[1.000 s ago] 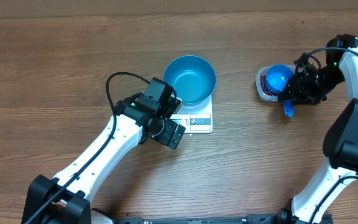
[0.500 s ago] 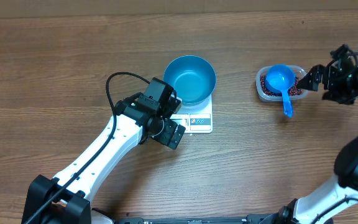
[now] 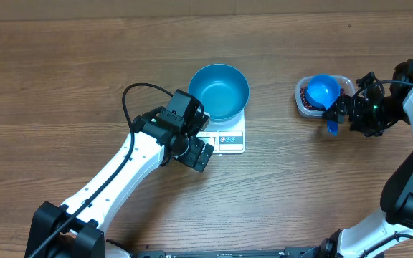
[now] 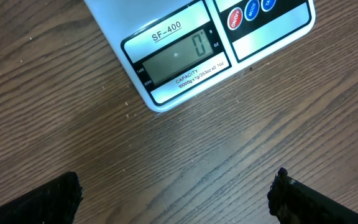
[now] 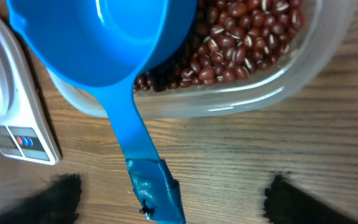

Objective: Scoop item into bowl and weigh 150g on scale

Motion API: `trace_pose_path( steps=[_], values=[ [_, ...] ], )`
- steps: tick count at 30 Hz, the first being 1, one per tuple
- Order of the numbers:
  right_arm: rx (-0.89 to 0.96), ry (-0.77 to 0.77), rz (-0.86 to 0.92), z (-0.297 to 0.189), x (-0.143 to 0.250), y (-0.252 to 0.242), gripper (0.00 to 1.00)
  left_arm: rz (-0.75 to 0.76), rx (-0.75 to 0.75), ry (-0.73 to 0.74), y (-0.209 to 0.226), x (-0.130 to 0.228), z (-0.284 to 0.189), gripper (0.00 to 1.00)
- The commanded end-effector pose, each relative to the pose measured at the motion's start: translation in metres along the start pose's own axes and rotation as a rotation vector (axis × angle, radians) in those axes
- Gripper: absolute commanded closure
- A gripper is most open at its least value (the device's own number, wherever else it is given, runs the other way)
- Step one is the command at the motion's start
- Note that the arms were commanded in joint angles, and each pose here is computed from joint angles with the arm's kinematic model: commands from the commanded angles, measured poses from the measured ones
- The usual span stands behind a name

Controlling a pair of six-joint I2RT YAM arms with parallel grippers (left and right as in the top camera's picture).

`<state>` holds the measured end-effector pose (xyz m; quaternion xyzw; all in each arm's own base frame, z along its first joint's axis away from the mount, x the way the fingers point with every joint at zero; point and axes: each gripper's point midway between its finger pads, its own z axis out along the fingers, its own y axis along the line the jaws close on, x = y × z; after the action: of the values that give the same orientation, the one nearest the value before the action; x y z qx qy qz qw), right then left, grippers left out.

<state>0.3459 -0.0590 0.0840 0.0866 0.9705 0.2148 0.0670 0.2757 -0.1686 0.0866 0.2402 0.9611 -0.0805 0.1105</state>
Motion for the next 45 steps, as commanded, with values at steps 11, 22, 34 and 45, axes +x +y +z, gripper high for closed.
trace_pose_path(
  steps=[11,22,34,45],
  values=[
    [-0.11,-0.002,-0.059,0.014,0.008,0.015,0.62,0.017,-0.004,-0.023,0.001,-0.003,-0.006,0.0],
    [-0.211,-0.05,-0.102,0.015,0.001,0.031,0.62,0.017,-0.004,-0.024,0.001,-0.004,-0.006,0.0],
    [-0.257,-0.08,-0.108,0.031,0.005,0.03,0.62,0.017,-0.004,-0.024,0.001,-0.004,-0.006,0.0],
    [-0.273,-0.088,-0.11,0.031,0.003,0.032,0.84,0.017,-0.004,-0.023,0.001,-0.003,-0.006,0.01]
  ],
)
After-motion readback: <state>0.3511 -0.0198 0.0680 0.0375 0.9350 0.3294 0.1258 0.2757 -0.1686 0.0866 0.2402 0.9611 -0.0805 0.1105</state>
